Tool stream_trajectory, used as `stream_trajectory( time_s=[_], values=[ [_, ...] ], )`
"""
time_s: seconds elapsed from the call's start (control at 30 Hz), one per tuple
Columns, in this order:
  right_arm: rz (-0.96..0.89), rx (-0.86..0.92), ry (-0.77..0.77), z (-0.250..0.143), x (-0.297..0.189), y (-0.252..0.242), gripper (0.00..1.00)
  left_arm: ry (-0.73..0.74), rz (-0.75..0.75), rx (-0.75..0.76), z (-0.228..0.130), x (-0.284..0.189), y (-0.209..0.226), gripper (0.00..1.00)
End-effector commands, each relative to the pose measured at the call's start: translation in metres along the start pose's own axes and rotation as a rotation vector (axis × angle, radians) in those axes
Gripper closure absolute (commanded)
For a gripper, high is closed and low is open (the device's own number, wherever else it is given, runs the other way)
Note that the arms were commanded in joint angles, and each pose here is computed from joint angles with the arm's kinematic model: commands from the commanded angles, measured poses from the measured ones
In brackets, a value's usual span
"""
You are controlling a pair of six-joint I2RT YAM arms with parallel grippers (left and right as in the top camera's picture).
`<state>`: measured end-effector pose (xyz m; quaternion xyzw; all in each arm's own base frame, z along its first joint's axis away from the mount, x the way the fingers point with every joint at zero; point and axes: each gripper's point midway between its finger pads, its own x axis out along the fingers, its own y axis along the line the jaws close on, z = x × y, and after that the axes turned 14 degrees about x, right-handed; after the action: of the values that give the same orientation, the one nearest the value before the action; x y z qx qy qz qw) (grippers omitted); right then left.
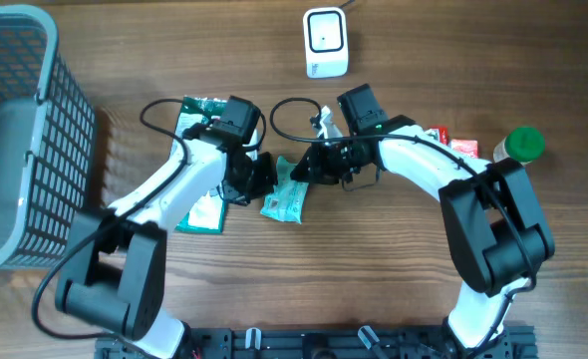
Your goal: Scan the item barcode
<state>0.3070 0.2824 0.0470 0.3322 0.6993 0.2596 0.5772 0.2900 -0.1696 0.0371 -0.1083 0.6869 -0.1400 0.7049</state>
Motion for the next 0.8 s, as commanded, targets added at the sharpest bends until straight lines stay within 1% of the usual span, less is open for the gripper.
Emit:
stream_trajectory(
  time_s=[0.0,0.13,0.2,0.33,0.43,0.47,0.53,0.57,0.67,0.7,0.77],
  values=[
    [0.017,-0.034,0.097,-0.034,0.013,0.008,0.85,0.0,0.017,-0.011,-0.006,-0.003,0.003,0.96],
    [-0.063,0.015,0.121,-0.054,0.03,-0.013,0.84,0.073,0.043,-0.021,-0.025,0.016,0.012,0.96],
    [-0.087,0.025,0.113,-0.056,0.033,-0.022,0.83,0.096,0.052,-0.029,-0.033,0.023,0.018,0.96],
    [-0.167,0.118,0.036,-0.049,0.037,-0.047,0.83,0.079,0.048,-0.024,-0.035,0.035,0.023,0.96],
    [-0.172,0.142,0.034,-0.051,0.038,-0.052,0.84,0.069,0.065,-0.021,-0.036,0.038,0.028,0.96],
    [-0.152,0.142,0.048,-0.053,0.038,-0.048,0.83,0.065,0.075,-0.021,-0.035,0.038,0.03,0.96],
    [-0.036,0.111,0.109,-0.059,0.034,-0.017,0.77,0.049,0.084,-0.026,-0.03,0.034,0.033,0.96],
    [-0.002,0.091,0.115,-0.058,0.03,-0.005,0.76,0.037,0.081,-0.034,-0.026,0.03,0.033,0.96],
    [0.086,-0.073,0.047,-0.047,0.007,0.043,0.74,-0.02,0.066,-0.064,-0.008,0.006,0.035,0.96],
    [0.1,-0.133,0.015,-0.044,-0.001,0.053,0.72,-0.047,0.059,-0.067,-0.003,-0.002,0.034,0.96],
    [0.097,-0.254,-0.102,-0.029,-0.018,0.069,0.65,-0.085,0.041,-0.057,0.004,-0.011,0.029,0.93]
  ],
)
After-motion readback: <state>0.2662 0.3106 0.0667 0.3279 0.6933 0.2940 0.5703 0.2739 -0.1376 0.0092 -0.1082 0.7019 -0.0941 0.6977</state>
